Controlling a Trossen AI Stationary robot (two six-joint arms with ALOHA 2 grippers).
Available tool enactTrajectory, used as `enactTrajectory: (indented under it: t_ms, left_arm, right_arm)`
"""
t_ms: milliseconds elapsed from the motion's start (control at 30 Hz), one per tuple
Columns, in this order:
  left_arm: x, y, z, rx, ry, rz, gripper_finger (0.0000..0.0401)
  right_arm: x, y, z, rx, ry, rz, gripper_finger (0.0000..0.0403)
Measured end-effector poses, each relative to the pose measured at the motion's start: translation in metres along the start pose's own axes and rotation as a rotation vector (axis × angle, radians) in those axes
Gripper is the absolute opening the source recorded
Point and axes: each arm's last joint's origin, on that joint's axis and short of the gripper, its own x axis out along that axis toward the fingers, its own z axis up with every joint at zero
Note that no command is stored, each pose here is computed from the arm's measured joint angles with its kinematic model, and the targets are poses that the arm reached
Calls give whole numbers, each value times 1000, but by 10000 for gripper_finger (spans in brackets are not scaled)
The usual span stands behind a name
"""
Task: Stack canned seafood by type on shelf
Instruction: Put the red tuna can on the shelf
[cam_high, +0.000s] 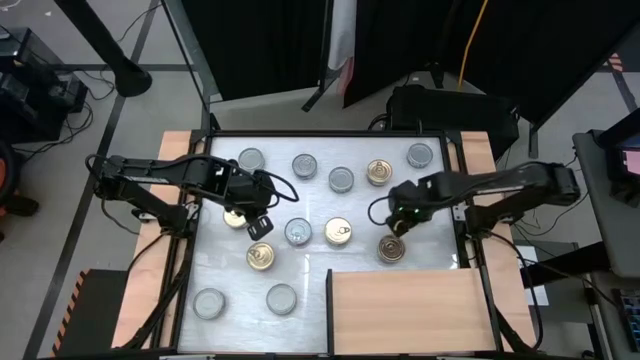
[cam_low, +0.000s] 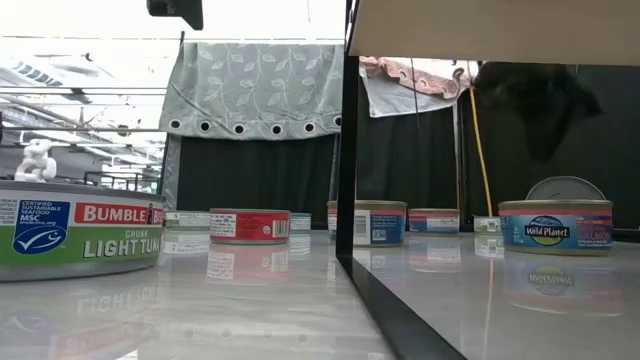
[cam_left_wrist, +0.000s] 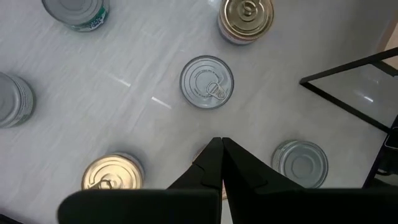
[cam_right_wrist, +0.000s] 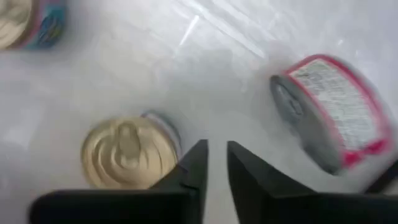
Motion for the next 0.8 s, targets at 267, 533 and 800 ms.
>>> enactTrajectory:
  t_ms: [267,533,800]
  left_arm:
    - [0,4,4,-21,-11,4,8]
    - [1,7,7,-38,-25,2,8]
    - [1,6,9,-64,-41,-10,8]
  right_arm:
    - [-36,-25,1,-364,26,-86,253]
    - [-10,-44,7,-447,112,-147,358]
    - [20,-53,13,-419,81,-126,346]
